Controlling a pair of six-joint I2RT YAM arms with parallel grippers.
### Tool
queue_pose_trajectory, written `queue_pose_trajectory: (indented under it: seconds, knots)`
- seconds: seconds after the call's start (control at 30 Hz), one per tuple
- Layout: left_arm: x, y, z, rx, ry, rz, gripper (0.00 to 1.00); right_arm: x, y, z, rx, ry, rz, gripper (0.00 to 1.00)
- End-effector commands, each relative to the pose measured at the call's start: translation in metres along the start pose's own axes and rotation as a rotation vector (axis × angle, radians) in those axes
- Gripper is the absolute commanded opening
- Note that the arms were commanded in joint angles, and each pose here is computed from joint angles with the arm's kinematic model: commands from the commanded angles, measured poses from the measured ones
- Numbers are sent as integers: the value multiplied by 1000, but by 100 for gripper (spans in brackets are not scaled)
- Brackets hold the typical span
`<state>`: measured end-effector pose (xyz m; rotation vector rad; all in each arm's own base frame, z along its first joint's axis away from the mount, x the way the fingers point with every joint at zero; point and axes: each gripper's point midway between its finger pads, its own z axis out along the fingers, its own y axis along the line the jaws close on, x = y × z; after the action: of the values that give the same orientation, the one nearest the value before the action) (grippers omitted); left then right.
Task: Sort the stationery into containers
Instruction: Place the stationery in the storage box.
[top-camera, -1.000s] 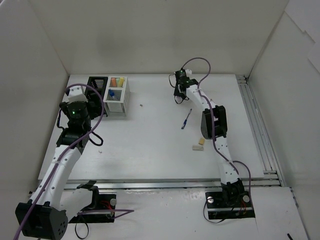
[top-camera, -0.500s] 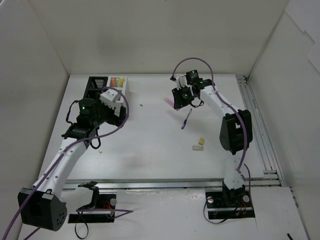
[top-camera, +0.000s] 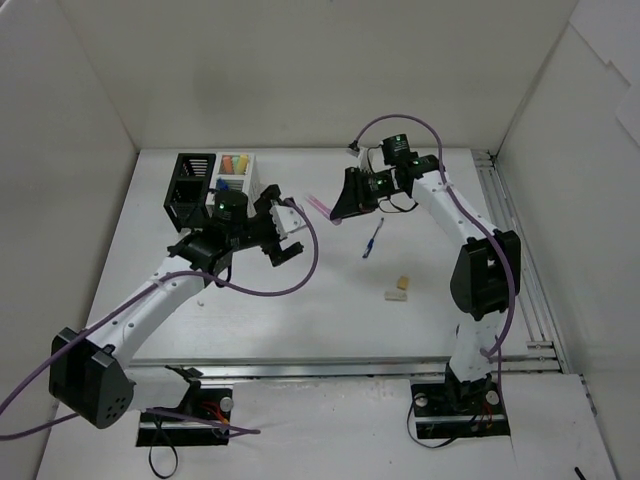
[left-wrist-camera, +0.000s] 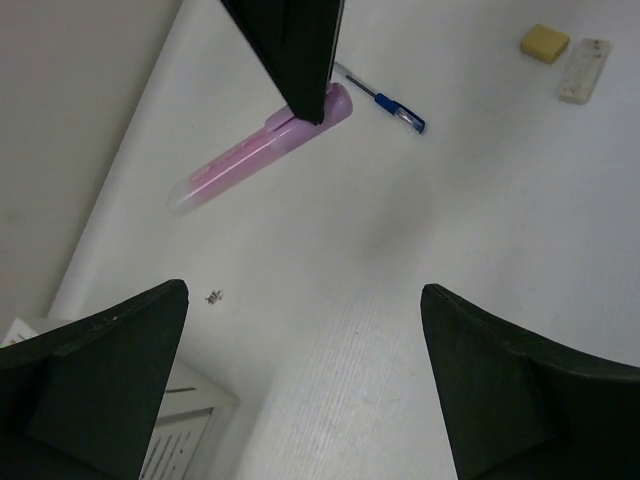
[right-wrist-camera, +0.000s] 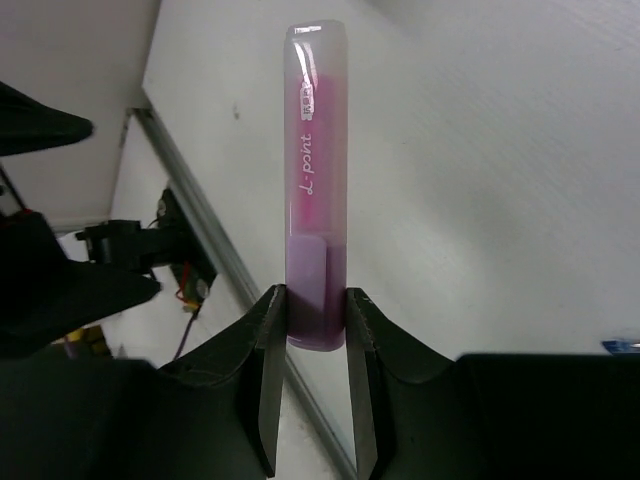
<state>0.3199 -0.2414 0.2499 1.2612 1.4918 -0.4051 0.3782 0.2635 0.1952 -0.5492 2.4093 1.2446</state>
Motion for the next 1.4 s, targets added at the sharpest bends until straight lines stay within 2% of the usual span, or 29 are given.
queue_pose_trajectory:
  seconds: [0.0, 0.37, 0.47, 0.5, 0.53, 0.77, 0.87, 0.9, 0.97, 1.13, 1.2, 1.23, 1.27, 1.3, 1.33, 1.37]
  knots:
    - [-27, 9, 13, -4, -50, 214, 97, 5, 54, -10, -176, 28, 74, 0]
    - [-25, 19, 50, 18, 47, 312, 91, 18, 77, -2, -231, 84, 115, 0]
    - [-21, 15, 55, 47, 76, 322, 85, 18, 79, -1, -247, 91, 117, 1]
    - [-21, 17, 56, 46, 85, 325, 81, 18, 82, -2, -255, 91, 118, 1]
    - [-16, 17, 58, 51, 100, 320, 72, 17, 83, -3, -258, 90, 115, 1]
    - [-7, 17, 71, 52, 149, 322, 42, 13, 92, -6, -271, 84, 119, 2]
    - [-7, 17, 73, 53, 148, 319, 24, 12, 95, -8, -268, 79, 114, 3]
    - [-10, 19, 74, 43, 139, 319, 0, 11, 96, -8, -265, 77, 108, 4]
    - [-14, 21, 74, 30, 126, 299, 0, 11, 94, -6, -250, 74, 109, 7]
    - [-24, 29, 72, -31, 89, 270, 0, 4, 90, -11, -243, 51, 97, 30]
    - [-25, 34, 71, -58, 73, 235, 0, -5, 88, -19, -230, 19, 83, 43]
    - [-23, 46, 65, -87, 69, 211, 0, -10, 85, -22, -208, -3, 76, 56]
    - [-23, 49, 63, -86, 54, 191, 0, -20, 73, -32, -139, -55, 69, 64]
    - [-23, 54, 59, -98, 36, 153, 0, -27, 69, -39, -101, -90, 51, 89]
    - [-18, 70, 50, -133, 34, 118, 0, -33, 61, -47, -65, -121, 46, 98]
    - [-17, 77, 46, -146, 23, 93, 0, -38, 58, -56, -26, -156, 22, 98]
